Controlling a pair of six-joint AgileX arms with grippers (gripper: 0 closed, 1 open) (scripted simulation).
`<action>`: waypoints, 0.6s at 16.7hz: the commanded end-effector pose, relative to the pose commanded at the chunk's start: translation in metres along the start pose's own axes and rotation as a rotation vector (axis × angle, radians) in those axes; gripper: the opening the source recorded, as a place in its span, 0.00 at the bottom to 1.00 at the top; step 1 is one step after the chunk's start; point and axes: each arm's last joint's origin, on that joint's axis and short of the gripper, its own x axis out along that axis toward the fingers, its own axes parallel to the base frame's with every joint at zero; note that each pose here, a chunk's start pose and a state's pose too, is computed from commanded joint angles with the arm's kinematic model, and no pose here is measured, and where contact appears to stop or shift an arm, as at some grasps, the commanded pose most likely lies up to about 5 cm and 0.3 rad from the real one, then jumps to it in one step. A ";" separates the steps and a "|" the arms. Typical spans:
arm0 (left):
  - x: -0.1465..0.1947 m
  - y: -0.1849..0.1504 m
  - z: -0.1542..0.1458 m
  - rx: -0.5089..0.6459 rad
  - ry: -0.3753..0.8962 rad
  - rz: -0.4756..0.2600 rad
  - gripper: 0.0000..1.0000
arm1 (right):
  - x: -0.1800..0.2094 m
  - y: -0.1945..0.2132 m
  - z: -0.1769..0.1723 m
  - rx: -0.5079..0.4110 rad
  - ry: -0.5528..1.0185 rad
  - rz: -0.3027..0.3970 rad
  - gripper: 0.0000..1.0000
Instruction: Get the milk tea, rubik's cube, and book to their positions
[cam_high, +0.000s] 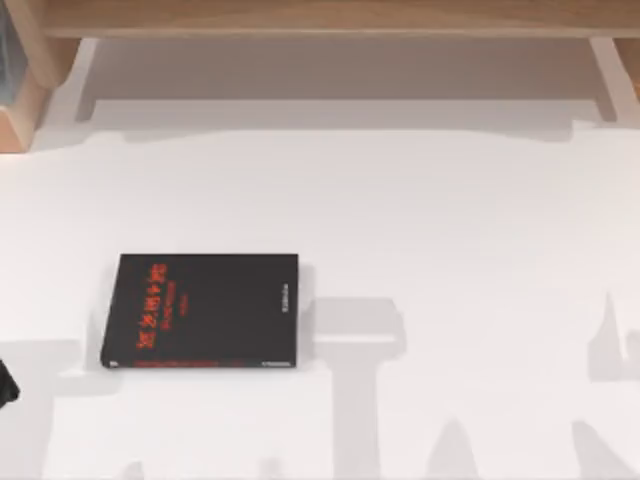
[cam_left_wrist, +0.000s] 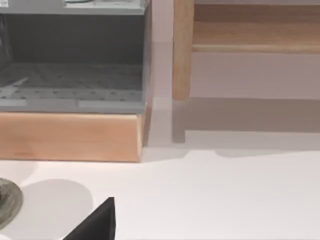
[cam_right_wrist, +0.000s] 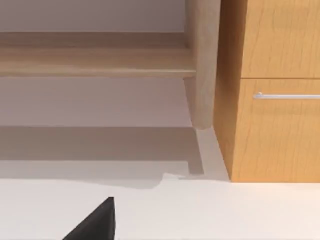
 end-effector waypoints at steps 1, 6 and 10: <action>-0.001 0.000 0.013 -0.001 -0.016 -0.001 1.00 | 0.000 0.000 0.000 0.000 0.000 0.000 1.00; 0.021 0.007 0.093 -0.006 -0.057 -0.003 1.00 | 0.000 0.000 0.000 0.000 0.000 0.000 1.00; 0.096 0.027 0.145 -0.021 -0.021 -0.007 1.00 | 0.000 0.000 0.000 0.000 0.000 0.000 1.00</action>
